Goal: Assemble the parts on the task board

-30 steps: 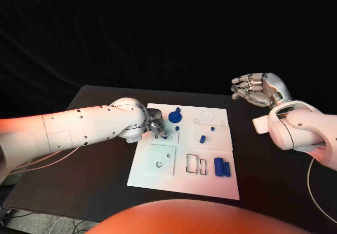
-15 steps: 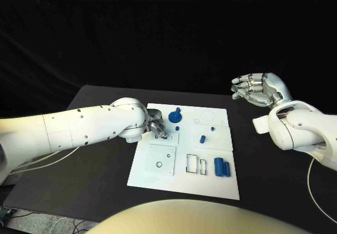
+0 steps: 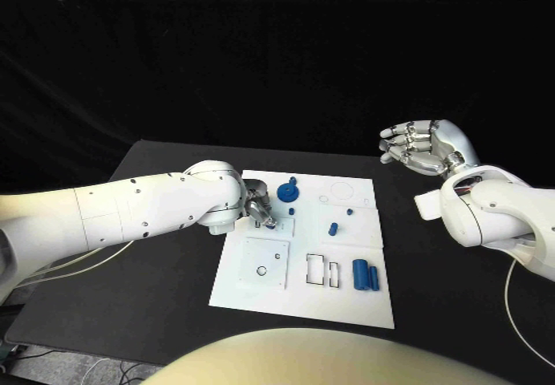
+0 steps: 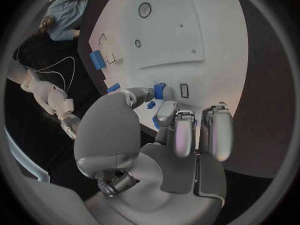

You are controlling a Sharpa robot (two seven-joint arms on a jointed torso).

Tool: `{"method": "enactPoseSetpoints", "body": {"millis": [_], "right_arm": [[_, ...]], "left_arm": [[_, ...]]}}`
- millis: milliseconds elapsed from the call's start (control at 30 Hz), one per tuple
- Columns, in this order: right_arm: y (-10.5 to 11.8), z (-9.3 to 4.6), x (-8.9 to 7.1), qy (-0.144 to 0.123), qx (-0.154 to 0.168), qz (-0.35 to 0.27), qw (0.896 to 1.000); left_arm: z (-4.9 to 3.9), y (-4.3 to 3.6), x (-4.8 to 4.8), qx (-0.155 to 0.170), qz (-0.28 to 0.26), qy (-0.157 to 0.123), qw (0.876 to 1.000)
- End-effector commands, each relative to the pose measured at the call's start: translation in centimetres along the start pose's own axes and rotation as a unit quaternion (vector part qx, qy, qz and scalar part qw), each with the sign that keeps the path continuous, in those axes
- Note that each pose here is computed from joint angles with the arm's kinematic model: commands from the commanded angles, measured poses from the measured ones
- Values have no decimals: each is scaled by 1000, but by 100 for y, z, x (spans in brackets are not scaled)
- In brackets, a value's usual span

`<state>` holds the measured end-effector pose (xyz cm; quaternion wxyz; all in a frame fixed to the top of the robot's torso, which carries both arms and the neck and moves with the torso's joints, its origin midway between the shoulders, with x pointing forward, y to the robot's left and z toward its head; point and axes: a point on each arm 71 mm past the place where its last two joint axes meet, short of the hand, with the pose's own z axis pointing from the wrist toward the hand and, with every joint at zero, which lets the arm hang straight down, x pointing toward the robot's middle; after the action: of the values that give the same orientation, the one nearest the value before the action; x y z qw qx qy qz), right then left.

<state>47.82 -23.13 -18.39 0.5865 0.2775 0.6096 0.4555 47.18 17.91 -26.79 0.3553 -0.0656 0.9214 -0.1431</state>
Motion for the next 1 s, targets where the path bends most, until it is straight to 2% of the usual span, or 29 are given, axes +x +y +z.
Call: {"method": "enactPoseSetpoints", "body": {"millis": [33, 267, 1000], "right_arm": [[10, -3, 20, 7, -4, 1, 1000], [13, -4, 23, 8, -4, 1, 1000], [4, -6, 18, 8, -5, 0, 1000]], "left_arm": [[9, -48, 60, 4, 0, 26, 1000], [26, -70, 57, 0, -3, 23, 1000], [39, -46, 37, -10, -17, 17, 1000]]}}
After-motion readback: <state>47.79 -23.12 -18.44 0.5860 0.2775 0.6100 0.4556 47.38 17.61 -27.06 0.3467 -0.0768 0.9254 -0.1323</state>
